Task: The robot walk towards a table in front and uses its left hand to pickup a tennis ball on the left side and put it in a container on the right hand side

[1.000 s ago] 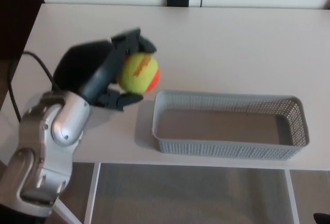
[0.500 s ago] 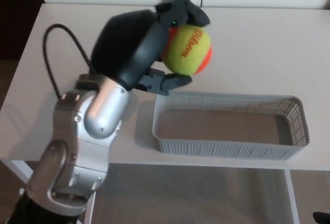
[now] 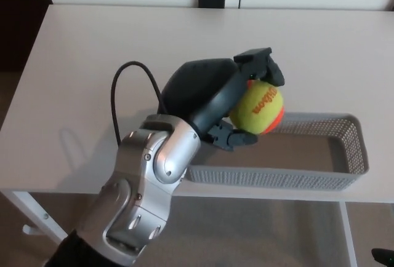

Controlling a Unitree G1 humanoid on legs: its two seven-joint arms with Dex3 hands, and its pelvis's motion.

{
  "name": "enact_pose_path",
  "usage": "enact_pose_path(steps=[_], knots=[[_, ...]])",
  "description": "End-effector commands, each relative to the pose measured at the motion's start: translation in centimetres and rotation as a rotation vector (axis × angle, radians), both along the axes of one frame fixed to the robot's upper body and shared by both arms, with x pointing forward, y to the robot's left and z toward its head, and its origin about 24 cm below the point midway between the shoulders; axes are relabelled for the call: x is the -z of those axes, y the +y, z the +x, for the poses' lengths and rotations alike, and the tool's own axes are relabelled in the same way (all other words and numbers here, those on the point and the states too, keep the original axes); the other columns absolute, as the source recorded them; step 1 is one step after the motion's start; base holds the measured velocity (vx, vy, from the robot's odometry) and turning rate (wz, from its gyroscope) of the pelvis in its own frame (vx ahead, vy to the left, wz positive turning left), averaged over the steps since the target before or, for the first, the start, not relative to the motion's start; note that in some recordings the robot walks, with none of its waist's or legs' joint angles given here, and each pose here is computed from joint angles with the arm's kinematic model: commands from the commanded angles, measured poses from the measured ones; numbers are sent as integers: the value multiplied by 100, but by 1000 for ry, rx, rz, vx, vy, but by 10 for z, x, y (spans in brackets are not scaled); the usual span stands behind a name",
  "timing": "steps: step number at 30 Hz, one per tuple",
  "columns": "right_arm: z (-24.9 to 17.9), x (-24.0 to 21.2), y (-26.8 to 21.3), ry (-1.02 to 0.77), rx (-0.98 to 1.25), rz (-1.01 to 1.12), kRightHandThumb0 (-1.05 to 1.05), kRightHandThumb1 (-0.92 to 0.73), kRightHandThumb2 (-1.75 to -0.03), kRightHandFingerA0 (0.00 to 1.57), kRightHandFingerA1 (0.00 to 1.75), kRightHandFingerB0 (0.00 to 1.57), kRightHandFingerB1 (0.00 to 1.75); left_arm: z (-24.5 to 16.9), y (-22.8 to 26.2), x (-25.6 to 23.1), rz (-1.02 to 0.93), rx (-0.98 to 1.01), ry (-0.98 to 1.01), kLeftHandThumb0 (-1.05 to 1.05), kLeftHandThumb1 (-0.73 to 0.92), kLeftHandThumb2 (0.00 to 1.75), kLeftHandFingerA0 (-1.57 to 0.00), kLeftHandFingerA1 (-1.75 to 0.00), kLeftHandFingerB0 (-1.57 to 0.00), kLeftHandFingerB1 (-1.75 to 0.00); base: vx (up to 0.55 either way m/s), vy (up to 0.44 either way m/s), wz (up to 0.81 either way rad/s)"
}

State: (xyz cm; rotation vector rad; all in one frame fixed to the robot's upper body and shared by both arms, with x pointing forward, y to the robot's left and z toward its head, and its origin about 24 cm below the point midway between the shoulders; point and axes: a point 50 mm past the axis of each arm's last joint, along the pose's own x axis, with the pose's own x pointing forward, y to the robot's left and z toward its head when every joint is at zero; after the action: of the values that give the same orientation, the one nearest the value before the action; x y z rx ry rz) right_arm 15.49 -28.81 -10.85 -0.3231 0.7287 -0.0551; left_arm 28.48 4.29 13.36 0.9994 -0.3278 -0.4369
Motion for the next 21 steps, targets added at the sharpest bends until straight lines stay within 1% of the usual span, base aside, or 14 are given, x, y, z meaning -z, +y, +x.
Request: enact_pose_path(steps=[1, 2, 3, 4, 5, 6, 7, 8, 9, 10, 12, 17, 18, 21], knots=[[0, -2, -5, 4, 13, -9, -43, -61, -58, 48, 41, 36, 35, 8, 8, 3, 20, -56, -14, -11, 79, 46, -59, -175, -59, -131, 0, 0, 0], [1, -2, -5, 5, 13, -11, -44, -61, -58, 48, 41, 36, 35, 10, 10, 4, 30, -66, -8, -29, 68, 61, -77, -153, -74, -70, 0, 0, 0], [1, -1, -4, 5, 13, -13, -44, -61, -58, 48, 41, 36, 35, 11, 12, 4, 39, -74, -1, -29, 68, 61, -77, -153, -74, -70, 0, 0, 0], [1, -1, -5, 5, 17, -7, -44, -61, -58, 48, 41, 36, 35, 14, 15, 6, 44, -82, 2, -12, 77, 59, -66, -159, -65, -98, 0, 0, 0], [0, -1, -5, 4, 19, -6, -44, -60, -58, 49, 41, 37, 35, 16, 19, 7, 49, -100, 4, -10, 70, 61, -75, -126, -69, -57, 0, 0, 0], [0, -1, -5, 5, 19, -7, -44, -60, -58, 49, 41, 37, 35, 19, 23, 9, 55, -119, 6, -10, 70, 61, -75, -126, -69, -57, 0, 0, 0], [0, -1, -5, 5, 17, -9, -43, -61, -58, 50, 41, 36, 35, 20, 25, 10, 46, -133, 14, -21, 73, 61, -79, -82, -51, -39, 0, 0, 0], [0, -1, -4, 5, 14, -11, -43, -61, -58, 50, 41, 36, 35, 21, 27, 11, 33, -147, 26, -21, 73, 61, -79, -82, -51, -39, 0, 0, 0], [-1, -1, -4, 4, 20, -6, -44, -60, -58, 48, 41, 37, 36, 25, 31, 15, 41, -173, 63, -59, 45, 81, 0, -31, -4, -28, 0, 0, 0], [-1, -1, -5, 5, 21, -7, -43, -61, -58, 50, 41, 37, 36, 27, 34, 18, 51, -184, 83, -78, 50, 84, 0, -7, 0, -7, 0, 0, 0], [-1, -1, -5, 7, 19, -10, -43, -61, -58, 49, 41, 37, 36, 28, 37, 19, 66, -187, 93, -87, 53, 87, 0, 0, 0, 0, 0, 0, 0], [5, -3, -4, -4, 21, -8, -42, -61, -58, 49, 41, 37, 36, 30, 40, 16, 141, -154, 92, -92, 52, 93, 0, 0, 0, 0, 0, 0, 0], [5, -3, -4, -7, 16, -9, -52, -48, -79, 45, 53, 32, 47, 29, 39, 16, 160, -132, 90, -96, 54, 98, 0, 0, 0, 0, 0, 0, 0], [5, -3, -4, -10, 13, -8, -52, -48, -79, 44, 53, 32, 47, 27, 38, 16, 183, -114, 77, -98, 56, 100, 0, 0, 0, 0, 0, 0, 0]])
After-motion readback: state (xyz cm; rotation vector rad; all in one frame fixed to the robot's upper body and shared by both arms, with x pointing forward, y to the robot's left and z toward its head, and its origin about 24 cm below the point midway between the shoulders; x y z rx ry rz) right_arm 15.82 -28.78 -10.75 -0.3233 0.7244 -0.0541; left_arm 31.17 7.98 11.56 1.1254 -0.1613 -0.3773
